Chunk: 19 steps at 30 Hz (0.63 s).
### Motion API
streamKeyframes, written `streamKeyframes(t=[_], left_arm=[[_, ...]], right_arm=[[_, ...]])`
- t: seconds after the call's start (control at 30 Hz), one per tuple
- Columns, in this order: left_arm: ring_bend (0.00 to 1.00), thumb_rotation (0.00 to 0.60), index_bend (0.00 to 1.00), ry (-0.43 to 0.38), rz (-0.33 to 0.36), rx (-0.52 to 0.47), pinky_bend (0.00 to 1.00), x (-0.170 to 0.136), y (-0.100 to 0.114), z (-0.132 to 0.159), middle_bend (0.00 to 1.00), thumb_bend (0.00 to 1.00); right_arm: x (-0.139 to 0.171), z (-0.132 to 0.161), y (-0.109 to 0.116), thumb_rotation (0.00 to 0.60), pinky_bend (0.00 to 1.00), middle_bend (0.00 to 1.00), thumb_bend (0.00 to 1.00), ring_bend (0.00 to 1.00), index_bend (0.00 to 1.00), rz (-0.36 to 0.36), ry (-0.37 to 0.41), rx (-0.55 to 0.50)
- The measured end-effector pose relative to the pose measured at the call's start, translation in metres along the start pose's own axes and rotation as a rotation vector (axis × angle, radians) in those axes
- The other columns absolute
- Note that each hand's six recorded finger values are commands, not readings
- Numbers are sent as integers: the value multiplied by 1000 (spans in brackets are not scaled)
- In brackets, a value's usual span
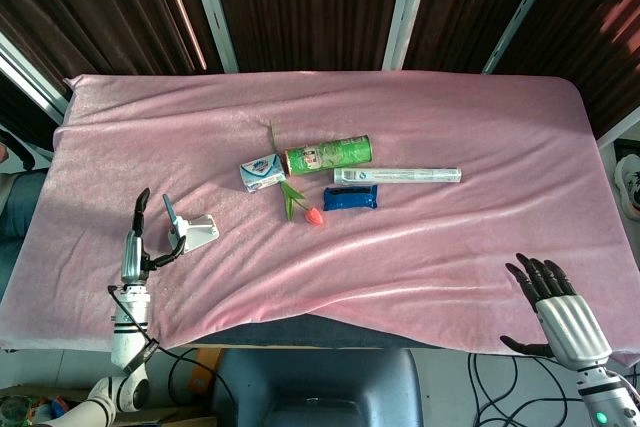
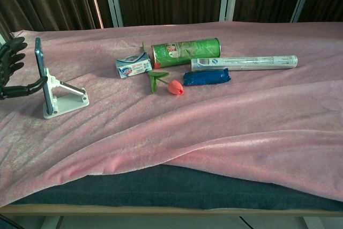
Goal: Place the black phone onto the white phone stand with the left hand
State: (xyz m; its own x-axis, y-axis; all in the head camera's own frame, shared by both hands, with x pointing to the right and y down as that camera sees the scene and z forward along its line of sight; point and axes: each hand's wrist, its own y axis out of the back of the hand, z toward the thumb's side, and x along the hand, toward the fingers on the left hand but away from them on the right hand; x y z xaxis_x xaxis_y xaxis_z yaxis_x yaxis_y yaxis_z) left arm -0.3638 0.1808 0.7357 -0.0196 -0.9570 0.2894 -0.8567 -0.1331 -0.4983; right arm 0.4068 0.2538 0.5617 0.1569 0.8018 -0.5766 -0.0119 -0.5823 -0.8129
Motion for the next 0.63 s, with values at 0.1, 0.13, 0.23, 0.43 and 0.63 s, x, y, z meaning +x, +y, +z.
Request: streamKeyframes(t=[0.1, 0.13, 0.23, 0.43, 0.63], left_arm=[[0, 600, 0, -61, -2, 96, 6, -5, 22, 9, 0, 253], [0, 600, 0, -72, -9, 137, 2, -7, 28, 11, 0, 253], [0, 600, 0, -85, -47, 281, 0, -13, 49, 16, 0, 252], [0, 600, 0, -31, -142, 552, 0, -37, 69, 37, 0, 254], [0, 600, 0, 153, -237, 821, 0, -58, 102, 37, 0, 251]], right_arm=[[1, -1, 1, 600, 148, 0, 240, 0, 0, -5, -2, -3], [1, -1, 2, 600, 148, 0, 240, 0, 0, -7, -3, -4], [1, 0, 2, 600, 148, 0, 240, 0, 0, -9, -1, -5], [1, 3, -1, 600, 148, 0, 240, 0, 0, 0, 8, 3], [1, 5, -3, 600, 148, 0, 240, 0, 0, 7, 13, 8]])
